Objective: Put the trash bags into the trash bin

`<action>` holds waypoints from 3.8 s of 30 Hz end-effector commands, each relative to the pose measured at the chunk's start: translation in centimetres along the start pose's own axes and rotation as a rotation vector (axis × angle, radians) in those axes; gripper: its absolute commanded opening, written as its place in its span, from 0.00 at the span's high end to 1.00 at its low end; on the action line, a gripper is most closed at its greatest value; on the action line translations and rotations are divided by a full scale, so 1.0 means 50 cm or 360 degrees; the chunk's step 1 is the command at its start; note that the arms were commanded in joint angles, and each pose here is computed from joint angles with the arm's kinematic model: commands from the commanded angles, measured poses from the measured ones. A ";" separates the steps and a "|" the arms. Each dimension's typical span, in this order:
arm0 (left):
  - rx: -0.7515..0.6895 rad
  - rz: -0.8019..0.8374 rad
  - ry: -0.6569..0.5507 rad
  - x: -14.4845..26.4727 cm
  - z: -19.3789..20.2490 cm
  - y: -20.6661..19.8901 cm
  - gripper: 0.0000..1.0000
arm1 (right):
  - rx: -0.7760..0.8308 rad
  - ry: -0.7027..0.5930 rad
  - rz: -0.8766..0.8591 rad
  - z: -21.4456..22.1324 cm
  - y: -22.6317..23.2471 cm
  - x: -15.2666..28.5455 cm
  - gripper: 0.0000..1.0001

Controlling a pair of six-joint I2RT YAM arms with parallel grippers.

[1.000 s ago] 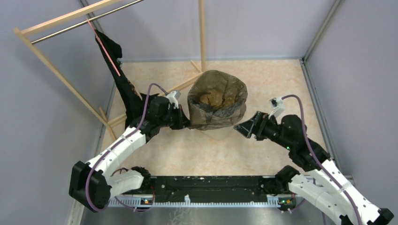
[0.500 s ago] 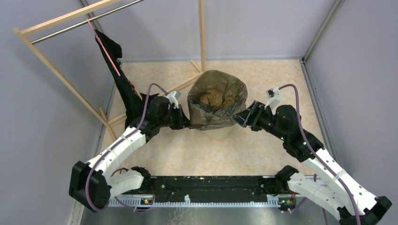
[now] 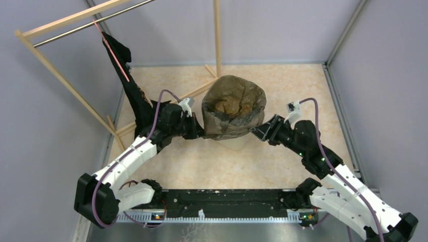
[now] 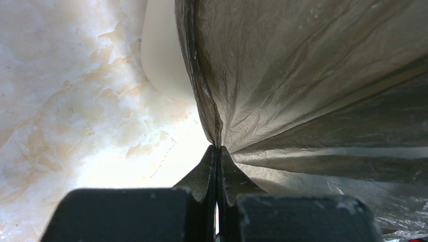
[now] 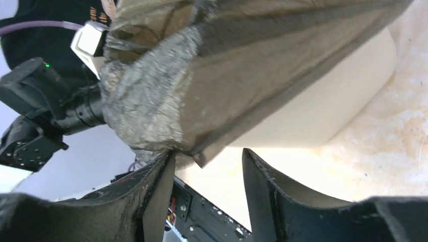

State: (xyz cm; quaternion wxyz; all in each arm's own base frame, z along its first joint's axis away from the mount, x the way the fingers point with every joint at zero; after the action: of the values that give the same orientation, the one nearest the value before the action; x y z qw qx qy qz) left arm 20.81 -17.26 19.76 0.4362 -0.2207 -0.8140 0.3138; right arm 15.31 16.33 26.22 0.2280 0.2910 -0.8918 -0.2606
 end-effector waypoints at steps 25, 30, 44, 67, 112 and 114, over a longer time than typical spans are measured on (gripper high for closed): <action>-0.0035 0.0038 -0.0080 0.006 -0.032 -0.031 1.00 | 0.0117 -0.0073 -0.0044 -0.047 0.038 0.064 0.26; -0.0036 0.0041 -0.0082 0.010 -0.036 -0.036 1.00 | 0.0034 -0.0151 -0.0120 -0.065 0.054 0.025 0.33; -0.0038 0.0036 -0.0078 0.007 -0.033 -0.032 1.00 | -0.0007 -0.0140 -0.0042 -0.008 -0.001 -0.019 0.68; -0.0026 0.0009 -0.0121 0.016 -0.036 -0.030 1.00 | -0.0035 -0.0121 -0.0004 0.031 -0.034 -0.037 1.00; 0.0027 -0.0222 -0.0204 -0.030 -0.020 0.048 0.92 | 0.0752 -0.0159 0.0535 -0.100 -0.044 0.086 0.43; 0.0022 -0.0213 -0.0208 -0.029 -0.022 0.046 0.92 | 0.0889 -0.0190 0.0457 -0.158 0.001 0.088 0.34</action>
State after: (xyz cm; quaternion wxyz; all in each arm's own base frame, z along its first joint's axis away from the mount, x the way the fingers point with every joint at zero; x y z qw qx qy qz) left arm 22.34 -16.32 16.37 0.4301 -0.1303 -0.8390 0.3068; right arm 16.07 11.67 27.30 0.1749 0.1847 -0.9641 -0.0756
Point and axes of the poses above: each gripper's point midway between its finger pads, its own x axis back along the fingers, its own y axis along the line the jaws close on, z = x × y, the point moved 7 cm from there along x, back along the fingers, and after that the axes turned 14 degrees about x, right-handed, at the moved point
